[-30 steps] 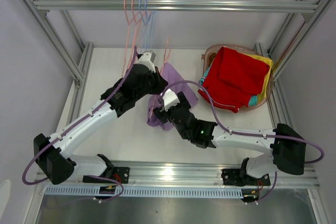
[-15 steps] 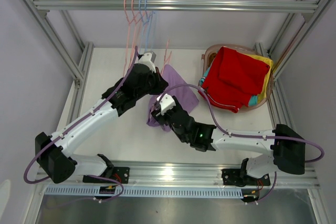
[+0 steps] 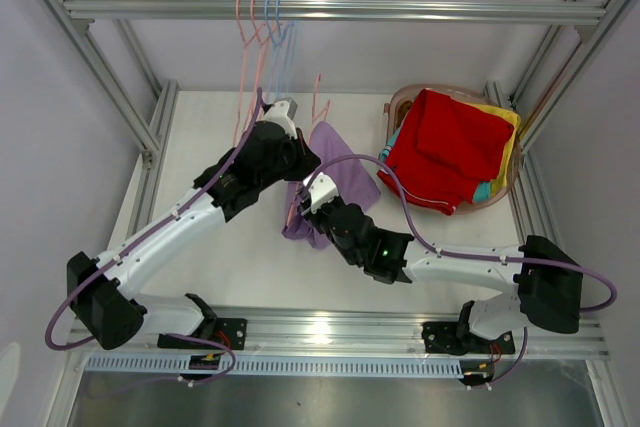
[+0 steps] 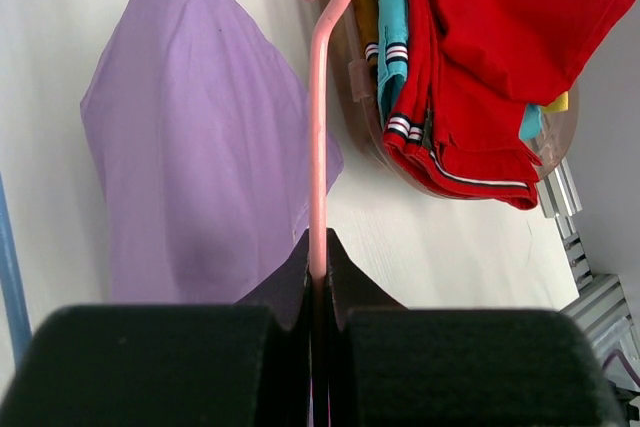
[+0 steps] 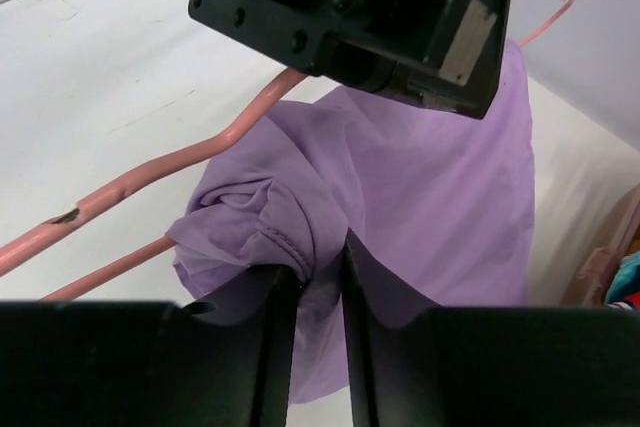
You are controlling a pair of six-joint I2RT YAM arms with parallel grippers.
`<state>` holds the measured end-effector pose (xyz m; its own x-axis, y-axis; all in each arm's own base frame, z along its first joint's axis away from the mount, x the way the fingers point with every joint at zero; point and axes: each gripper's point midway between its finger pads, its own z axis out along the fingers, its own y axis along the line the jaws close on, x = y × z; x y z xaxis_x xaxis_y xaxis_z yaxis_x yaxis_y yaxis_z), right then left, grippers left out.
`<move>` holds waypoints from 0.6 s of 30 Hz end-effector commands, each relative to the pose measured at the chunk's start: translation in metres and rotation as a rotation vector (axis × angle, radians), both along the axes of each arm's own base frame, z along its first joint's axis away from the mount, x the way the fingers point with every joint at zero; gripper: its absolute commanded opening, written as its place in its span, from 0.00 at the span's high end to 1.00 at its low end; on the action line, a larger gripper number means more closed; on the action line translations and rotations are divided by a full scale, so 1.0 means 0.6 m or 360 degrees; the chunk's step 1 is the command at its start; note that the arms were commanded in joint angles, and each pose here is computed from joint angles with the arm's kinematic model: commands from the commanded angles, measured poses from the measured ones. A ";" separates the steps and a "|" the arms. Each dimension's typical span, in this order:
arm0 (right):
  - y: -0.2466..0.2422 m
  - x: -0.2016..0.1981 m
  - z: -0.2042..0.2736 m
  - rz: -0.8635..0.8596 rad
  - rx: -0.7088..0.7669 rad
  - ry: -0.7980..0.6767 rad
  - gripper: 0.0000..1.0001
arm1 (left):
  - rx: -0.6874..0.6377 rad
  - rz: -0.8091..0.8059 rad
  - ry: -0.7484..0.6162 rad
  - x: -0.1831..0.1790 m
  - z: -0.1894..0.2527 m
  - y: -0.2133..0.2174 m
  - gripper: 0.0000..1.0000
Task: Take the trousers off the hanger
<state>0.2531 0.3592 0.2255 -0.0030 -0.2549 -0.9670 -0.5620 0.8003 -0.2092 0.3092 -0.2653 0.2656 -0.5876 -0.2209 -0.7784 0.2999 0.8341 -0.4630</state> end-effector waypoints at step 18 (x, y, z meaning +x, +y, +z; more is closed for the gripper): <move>-0.062 -0.011 0.124 -0.0106 0.0138 -0.0129 1.00 | -0.0140 -0.0004 -0.0083 0.016 0.059 -0.002 0.99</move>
<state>0.2445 0.3427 0.2449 0.0017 -0.2529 -0.9675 -0.5563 0.8038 -0.2111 0.3116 -0.2632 0.2661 -0.5972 -0.2316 -0.7679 0.2966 0.8258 -0.4797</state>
